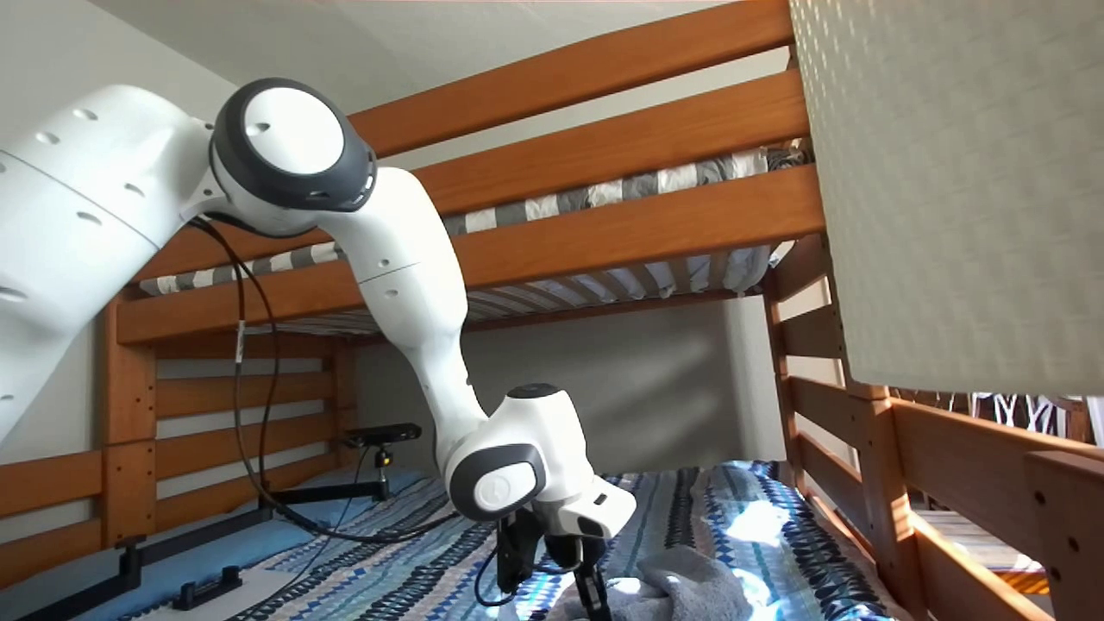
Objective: Move the towel to the left
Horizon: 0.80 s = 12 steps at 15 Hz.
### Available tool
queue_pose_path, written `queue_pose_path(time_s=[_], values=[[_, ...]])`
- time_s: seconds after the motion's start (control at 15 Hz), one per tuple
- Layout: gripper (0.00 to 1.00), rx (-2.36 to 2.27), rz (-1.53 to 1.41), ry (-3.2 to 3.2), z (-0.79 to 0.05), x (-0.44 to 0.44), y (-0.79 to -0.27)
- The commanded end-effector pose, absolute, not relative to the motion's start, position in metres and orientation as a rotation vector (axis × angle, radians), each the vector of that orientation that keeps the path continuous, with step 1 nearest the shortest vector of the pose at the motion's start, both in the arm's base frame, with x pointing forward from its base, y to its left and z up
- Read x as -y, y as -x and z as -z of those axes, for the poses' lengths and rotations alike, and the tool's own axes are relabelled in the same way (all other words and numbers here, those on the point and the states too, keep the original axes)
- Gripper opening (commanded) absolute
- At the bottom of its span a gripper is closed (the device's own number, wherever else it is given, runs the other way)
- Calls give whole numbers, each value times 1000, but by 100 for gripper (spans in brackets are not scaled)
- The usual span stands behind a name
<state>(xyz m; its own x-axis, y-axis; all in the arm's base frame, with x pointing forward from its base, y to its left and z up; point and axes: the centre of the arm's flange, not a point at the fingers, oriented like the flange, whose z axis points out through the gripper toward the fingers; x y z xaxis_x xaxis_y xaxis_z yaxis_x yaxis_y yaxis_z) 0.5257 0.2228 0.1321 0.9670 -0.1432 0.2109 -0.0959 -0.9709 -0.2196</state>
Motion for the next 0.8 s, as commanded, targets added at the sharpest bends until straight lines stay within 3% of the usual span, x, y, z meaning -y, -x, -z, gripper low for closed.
queue_pose_path(time_s=[0.0, 0.27, 0.73], values=[[1, -200, 318, 2868, -129, -232, -531], [1, -157, 321, 2793, -154, -237, -532], [2, -37, 456, 2619, -273, -245, -551]])
